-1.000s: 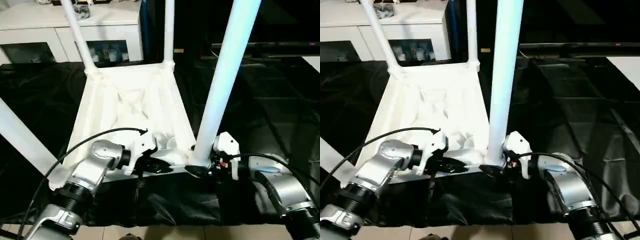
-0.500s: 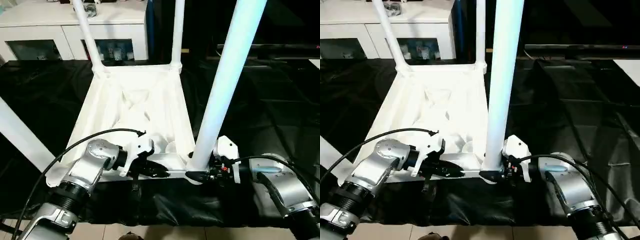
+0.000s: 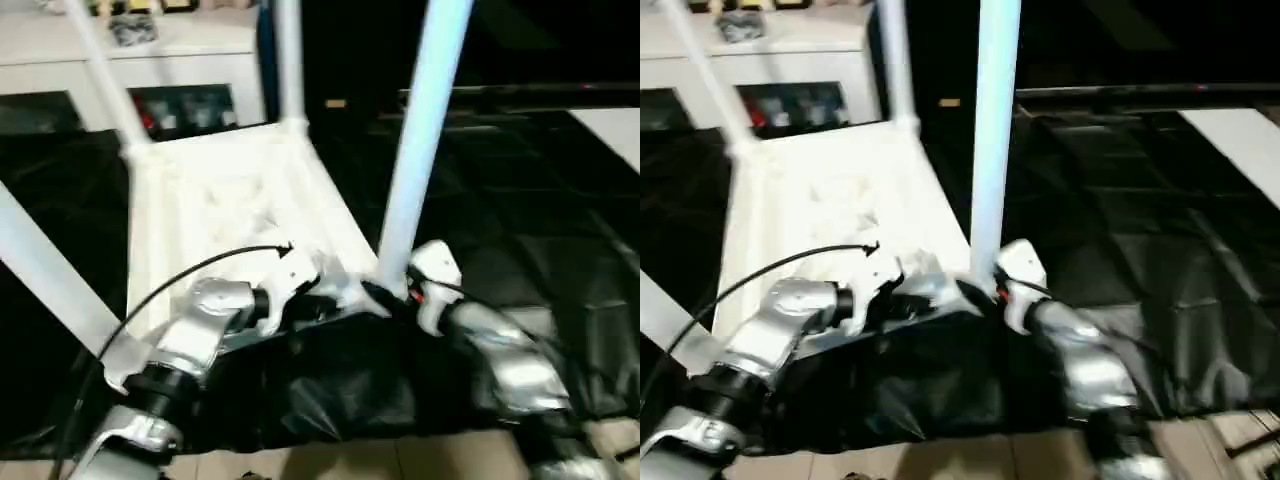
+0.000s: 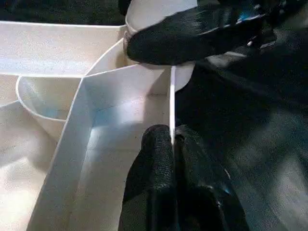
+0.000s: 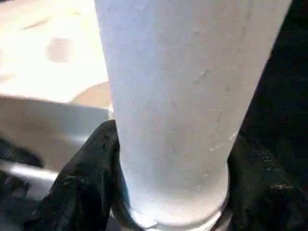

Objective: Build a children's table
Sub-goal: Rotate leg to tighten

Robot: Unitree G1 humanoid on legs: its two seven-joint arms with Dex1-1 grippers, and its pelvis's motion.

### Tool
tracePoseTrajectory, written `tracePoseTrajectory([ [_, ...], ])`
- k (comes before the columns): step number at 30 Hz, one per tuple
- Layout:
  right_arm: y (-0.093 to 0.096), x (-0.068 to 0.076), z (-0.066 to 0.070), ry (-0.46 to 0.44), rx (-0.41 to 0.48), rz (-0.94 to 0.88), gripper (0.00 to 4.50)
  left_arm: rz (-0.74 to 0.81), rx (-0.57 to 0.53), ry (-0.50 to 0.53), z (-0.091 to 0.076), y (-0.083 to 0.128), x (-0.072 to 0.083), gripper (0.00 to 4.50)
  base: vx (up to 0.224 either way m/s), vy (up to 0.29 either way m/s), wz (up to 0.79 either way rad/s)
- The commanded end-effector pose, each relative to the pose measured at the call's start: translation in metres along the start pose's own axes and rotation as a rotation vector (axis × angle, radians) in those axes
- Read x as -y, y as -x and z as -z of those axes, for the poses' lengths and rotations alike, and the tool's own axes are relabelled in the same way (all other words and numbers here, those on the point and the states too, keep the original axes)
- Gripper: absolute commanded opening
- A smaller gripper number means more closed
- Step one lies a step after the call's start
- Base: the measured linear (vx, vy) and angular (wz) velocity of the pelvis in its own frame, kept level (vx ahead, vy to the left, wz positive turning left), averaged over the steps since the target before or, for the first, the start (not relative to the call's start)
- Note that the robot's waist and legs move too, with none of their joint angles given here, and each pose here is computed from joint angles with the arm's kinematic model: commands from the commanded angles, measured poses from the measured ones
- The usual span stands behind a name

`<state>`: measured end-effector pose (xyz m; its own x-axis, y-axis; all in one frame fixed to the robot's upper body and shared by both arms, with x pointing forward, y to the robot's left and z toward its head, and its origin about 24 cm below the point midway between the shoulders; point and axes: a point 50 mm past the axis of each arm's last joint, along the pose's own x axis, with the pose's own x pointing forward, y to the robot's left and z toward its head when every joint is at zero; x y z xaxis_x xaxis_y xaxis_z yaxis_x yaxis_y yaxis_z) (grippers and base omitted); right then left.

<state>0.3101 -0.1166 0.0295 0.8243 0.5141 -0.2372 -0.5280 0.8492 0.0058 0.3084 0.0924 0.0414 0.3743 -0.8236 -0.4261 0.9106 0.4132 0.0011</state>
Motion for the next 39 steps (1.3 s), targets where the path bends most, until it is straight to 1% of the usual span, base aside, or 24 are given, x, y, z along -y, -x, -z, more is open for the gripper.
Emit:
tracePoseTrajectory([
  [1,-0.017,-0.031,-0.003,-0.041,-0.001,-0.112,2.68,0.191,0.157,-0.070,-0.036,-0.030,0.034,0.00,0.000,0.000,0.00],
  [2,-0.017,-0.033,-0.005,-0.043,0.010,-0.125,3.23,0.194,0.158,-0.070,-0.036,-0.030,0.035,0.00,0.000,0.000,0.00],
  [3,-0.017,-0.035,-0.007,-0.057,0.025,-0.142,3.23,0.191,0.156,-0.070,-0.036,-0.030,0.034,0.00,0.000,0.000,0.00],
  [4,-0.016,-0.036,-0.009,-0.075,0.038,-0.165,3.37,0.196,0.151,-0.075,-0.034,-0.028,0.034,0.00,0.000,0.000,0.00],
  [6,-0.015,-0.036,-0.009,-0.085,0.042,-0.182,3.37,0.197,0.145,-0.080,-0.033,-0.027,0.033,0.00,0.000,0.000,0.00],
  [8,-0.008,-0.028,-0.008,-0.044,0.037,-0.185,3.73,0.218,0.133,-0.089,-0.028,-0.021,0.030,0.00,0.000,0.000,0.00],
  [10,-0.004,-0.023,-0.006,-0.021,0.024,-0.189,3.79,0.217,0.129,-0.092,-0.026,-0.017,0.027,0.00,0.000,0.000,0.00],
  [12,0.004,-0.016,-0.003,-0.001,0.001,-0.227,3.79,0.231,0.124,-0.095,-0.024,-0.012,0.024,0.00,0.000,0.000,0.00],
  [13,0.011,-0.012,-0.001,0.031,-0.017,-0.270,3.79,0.241,0.123,-0.100,-0.023,-0.008,0.022,0.00,0.000,0.000,0.00],
  [15,0.020,-0.006,0.002,0.068,-0.039,-0.322,3.79,0.258,0.115,-0.103,-0.021,-0.003,0.020,0.00,0.000,0.000,0.00],
  [16,0.021,-0.005,0.002,0.073,-0.043,-0.330,3.79,0.262,0.114,-0.104,-0.021,-0.002,0.019,0.00,0.000,0.000,0.00],
  [18,0.037,0.003,0.005,0.117,-0.086,-0.420,3.79,0.297,0.090,-0.117,-0.017,0.006,0.016,0.00,0.000,0.000,0.00],
  [22,0.050,0.009,0.007,0.156,-0.124,-0.507,3.79,0.311,0.077,-0.122,-0.015,0.014,0.011,0.00,0.000,0.000,0.00],
  [24,0.054,0.013,0.006,0.183,-0.126,-0.525,3.79,0.333,0.064,-0.124,-0.014,0.017,0.010,0.00,0.000,0.000,0.00],
  [25,0.055,0.014,0.004,0.180,-0.125,-0.543,3.79,0.351,0.051,-0.122,-0.012,0.020,0.009,0.00,0.000,0.000,0.00],
  [26,0.056,0.014,0.003,0.176,-0.123,-0.557,3.79,0.362,0.043,-0.120,-0.011,0.022,0.009,0.00,0.000,0.000,0.00],
  [27,0.058,0.014,0.001,0.171,-0.121,-0.578,3.64,0.378,0.035,-0.118,-0.010,0.024,0.009,0.00,0.000,0.000,0.00],
  [30,0.059,0.014,0.000,0.163,-0.122,-0.601,3.64,0.393,0.029,-0.117,-0.009,0.025,0.009,0.00,0.000,0.000,0.00],
  [31,0.061,0.013,-0.001,0.156,-0.132,-0.634,3.36,0.410,0.019,-0.119,-0.007,0.028,0.008,0.00,0.000,0.000,0.00],
  [35,0.066,0.012,0.002,0.167,-0.170,-0.690,3.23,0.449,-0.012,-0.109,-0.004,0.033,0.007,0.00,0.000,0.000,0.00],
  [36,0.066,0.012,0.003,0.167,-0.173,-0.694,3.16,0.448,-0.014,-0.109,-0.004,0.033,0.006,0.00,0.000,0.000,0.00],
  [37,0.066,0.012,0.003,0.167,-0.174,-0.695,2.91,0.446,-0.015,-0.110,-0.003,0.033,0.006,0.00,0.000,0.000,0.00],
  [39,0.067,0.011,0.004,0.172,-0.182,-0.706,2.84,0.443,-0.018,-0.105,-0.003,0.033,0.005,0.00,0.000,0.000,0.00],
])
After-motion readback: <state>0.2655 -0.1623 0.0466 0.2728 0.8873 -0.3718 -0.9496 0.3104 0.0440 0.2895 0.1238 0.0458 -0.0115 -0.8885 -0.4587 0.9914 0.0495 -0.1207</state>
